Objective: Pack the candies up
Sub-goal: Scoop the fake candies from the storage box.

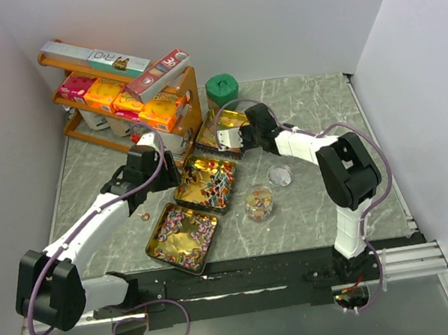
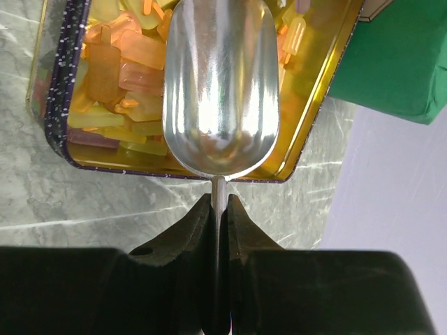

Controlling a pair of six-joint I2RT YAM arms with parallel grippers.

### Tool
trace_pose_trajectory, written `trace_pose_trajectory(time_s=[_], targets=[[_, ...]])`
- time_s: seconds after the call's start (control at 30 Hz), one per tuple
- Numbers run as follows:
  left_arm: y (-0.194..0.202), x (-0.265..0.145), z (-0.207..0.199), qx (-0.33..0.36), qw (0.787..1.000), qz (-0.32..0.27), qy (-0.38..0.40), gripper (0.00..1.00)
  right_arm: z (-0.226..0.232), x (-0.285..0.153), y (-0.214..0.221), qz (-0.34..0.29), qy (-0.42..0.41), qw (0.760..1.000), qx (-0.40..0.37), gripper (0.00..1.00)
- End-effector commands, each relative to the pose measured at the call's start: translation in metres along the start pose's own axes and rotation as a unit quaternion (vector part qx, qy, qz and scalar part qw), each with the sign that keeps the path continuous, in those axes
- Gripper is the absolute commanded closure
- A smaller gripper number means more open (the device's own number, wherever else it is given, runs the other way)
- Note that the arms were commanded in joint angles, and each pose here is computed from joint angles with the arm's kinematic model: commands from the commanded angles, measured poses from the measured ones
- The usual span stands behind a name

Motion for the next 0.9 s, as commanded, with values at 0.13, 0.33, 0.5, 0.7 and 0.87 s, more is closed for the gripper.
trace_pose_trajectory(time_s=[0.13,0.33,0.5,0.7,0.87], targets=[[-0.014,-0.003,0.004,-0.009,1.000,-0.026,-0.008,0.32,0.023,0.008,0.000,-0.007,-0.076,0.997,-0.016,1.00],[-0.013,-0.002,0.004,-0.007,1.000,-0.022,-0.008,0.32,0.039,0.022,-0.006,-0.015,-0.094,0.995,-0.023,1.00],[-0.009,-0.001,0.004,-0.009,1.000,-0.015,-0.007,0.32,0.046,0.032,-0.010,-0.018,-0.094,0.995,-0.029,1.00],[0.005,0.007,0.004,-0.010,1.000,0.015,-0.005,0.38,0.053,0.039,-0.017,-0.027,-0.103,0.994,-0.024,1.00],[0.011,0.014,0.003,-0.006,0.999,0.042,-0.002,0.42,0.052,0.042,-0.027,-0.034,-0.118,0.992,-0.011,1.00]])
Point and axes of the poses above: each gripper's point midway between its finger pads, its own x axis out along the fingers, its own z axis along the line the jaws close on, y = z × x, the point moved 3 cm from there along -x, back along the fingers, and after that the axes turned 15 degrees about x, right-handed, at the moved point
